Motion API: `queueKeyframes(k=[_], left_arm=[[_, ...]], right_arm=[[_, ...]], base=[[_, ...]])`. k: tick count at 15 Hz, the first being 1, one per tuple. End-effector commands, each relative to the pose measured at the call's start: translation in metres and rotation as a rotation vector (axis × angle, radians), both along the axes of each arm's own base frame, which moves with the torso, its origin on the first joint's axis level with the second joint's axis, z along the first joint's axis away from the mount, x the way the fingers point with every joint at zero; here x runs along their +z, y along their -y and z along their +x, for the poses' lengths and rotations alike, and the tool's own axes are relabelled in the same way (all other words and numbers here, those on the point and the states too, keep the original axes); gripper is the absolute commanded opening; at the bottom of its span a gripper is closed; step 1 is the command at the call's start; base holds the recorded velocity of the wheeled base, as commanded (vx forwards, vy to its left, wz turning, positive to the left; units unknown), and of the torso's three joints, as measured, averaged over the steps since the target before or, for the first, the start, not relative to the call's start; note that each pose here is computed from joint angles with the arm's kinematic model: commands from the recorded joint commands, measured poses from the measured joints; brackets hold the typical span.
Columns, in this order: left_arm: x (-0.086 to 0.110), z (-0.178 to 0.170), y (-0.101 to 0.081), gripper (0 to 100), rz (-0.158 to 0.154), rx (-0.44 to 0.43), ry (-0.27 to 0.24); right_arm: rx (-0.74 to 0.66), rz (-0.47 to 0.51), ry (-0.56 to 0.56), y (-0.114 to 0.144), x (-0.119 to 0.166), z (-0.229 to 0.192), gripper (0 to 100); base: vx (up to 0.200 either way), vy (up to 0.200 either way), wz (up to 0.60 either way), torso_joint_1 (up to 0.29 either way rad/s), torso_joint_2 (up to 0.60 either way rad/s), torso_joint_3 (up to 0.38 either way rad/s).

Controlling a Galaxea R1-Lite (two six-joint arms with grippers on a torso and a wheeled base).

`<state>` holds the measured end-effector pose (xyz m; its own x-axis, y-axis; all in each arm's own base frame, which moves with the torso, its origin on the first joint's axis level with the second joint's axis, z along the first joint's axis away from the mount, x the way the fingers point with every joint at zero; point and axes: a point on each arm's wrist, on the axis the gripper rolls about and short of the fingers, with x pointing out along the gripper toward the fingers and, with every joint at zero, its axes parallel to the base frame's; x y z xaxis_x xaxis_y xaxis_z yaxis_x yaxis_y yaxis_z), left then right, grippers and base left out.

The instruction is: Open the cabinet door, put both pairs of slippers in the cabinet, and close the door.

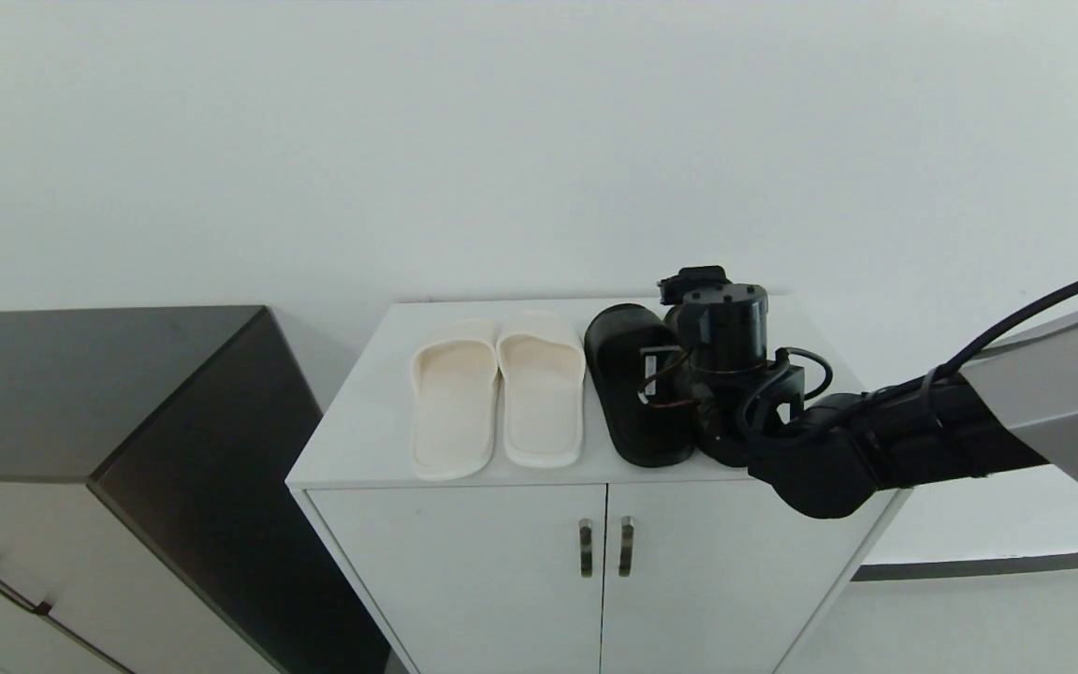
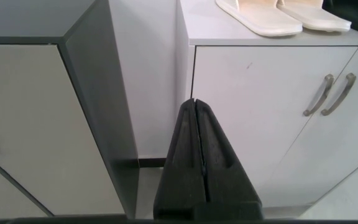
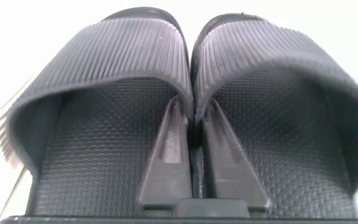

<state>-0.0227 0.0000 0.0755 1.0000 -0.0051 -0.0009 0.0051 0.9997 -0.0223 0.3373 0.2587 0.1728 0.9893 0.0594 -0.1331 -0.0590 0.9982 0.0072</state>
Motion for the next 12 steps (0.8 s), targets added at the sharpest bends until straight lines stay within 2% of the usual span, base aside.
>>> queueKeyframes(k=[1, 3, 6, 8, 10, 12], left_arm=[[0.000, 0.000, 0.000, 0, -0.001, 0.001, -0.001], [0.000, 0.000, 0.000, 0, -0.001, 0.001, -0.001], [0.000, 0.000, 0.000, 0, -0.001, -0.001, -0.001], [0.000, 0.000, 0.000, 0, -0.001, -0.001, -0.001], [0.000, 0.000, 0.000, 0, -0.001, 0.001, -0.001], [0.000, 0.000, 0.000, 0, 0.004, 0.000, -0.001]], right_arm=[[0.000, 0.011, 0.014, 0.003, 0.009, -0.005, 0], [0.003, 0.013, 0.017, 0.009, 0.016, -0.014, 0], [0.034, 0.018, 0.043, 0.025, 0.042, -0.043, 0], [0.136, 0.008, 0.032, 0.035, 0.050, -0.080, 0], [0.252, -0.062, -0.068, 0.052, 0.046, -0.129, 0], [0.428, -0.036, -0.093, 0.074, 0.053, -0.171, 0]], base=[[0.000, 0.000, 0.00, 0.000, 0.00, 0.000], [0.000, 0.000, 0.00, 0.000, 0.00, 0.000], [0.000, 0.000, 0.00, 0.000, 0.00, 0.000], [0.000, 0.000, 0.00, 0.000, 0.00, 0.000], [0.000, 0.000, 0.00, 0.000, 0.00, 0.000], [0.000, 0.000, 0.00, 0.000, 0.00, 0.000]])
